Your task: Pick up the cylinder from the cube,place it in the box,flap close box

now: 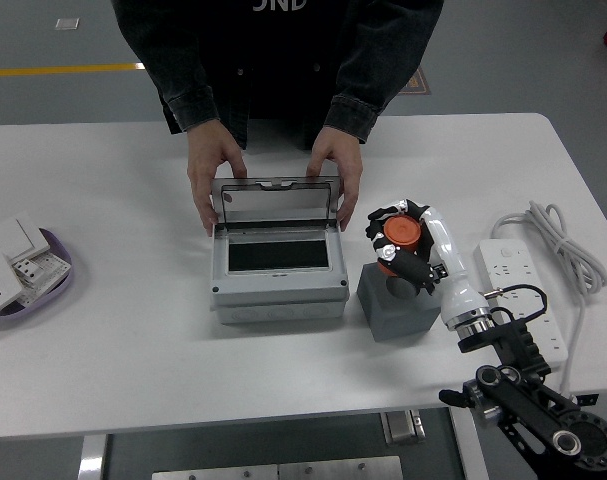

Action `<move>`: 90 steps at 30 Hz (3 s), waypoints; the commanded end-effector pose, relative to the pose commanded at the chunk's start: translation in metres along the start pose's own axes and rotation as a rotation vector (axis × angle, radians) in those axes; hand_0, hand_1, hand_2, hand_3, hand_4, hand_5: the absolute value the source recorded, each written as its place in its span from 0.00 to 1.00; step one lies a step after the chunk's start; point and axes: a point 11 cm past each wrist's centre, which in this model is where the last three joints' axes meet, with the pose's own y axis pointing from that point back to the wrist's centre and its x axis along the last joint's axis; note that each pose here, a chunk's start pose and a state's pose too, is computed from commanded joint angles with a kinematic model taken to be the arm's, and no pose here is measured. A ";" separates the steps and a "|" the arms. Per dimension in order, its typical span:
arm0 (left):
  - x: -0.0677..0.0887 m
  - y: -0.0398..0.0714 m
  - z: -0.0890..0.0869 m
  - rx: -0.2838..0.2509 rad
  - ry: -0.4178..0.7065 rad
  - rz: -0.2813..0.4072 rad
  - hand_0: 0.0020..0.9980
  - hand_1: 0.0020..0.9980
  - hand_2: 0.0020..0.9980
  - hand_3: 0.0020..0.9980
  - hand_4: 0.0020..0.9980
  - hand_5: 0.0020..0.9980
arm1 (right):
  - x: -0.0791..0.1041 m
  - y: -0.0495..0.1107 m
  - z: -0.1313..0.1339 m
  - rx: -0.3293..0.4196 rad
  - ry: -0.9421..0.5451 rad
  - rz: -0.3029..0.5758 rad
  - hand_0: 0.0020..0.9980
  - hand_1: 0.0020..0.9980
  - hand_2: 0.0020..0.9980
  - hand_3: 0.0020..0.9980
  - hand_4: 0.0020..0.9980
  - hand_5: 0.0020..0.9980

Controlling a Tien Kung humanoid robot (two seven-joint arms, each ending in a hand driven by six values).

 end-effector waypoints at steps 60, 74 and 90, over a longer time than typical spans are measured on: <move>0.009 0.000 -0.001 0.044 -0.007 0.022 0.58 0.61 0.61 0.66 0.65 0.12 | -0.118 -0.075 -0.017 -0.054 1.063 -0.522 0.79 0.69 0.69 0.70 0.70 0.37; 0.006 0.000 -0.005 0.053 -0.009 0.016 0.58 0.61 0.61 0.66 0.65 0.12 | -0.111 -0.062 -0.035 -0.025 0.718 -0.518 0.79 0.70 0.70 0.72 0.74 0.42; 0.008 0.000 -0.005 0.057 -0.017 0.018 0.58 0.61 0.61 0.66 0.65 0.12 | -0.068 -0.104 -0.087 -0.023 0.528 -0.435 0.74 0.67 0.68 0.70 0.74 0.41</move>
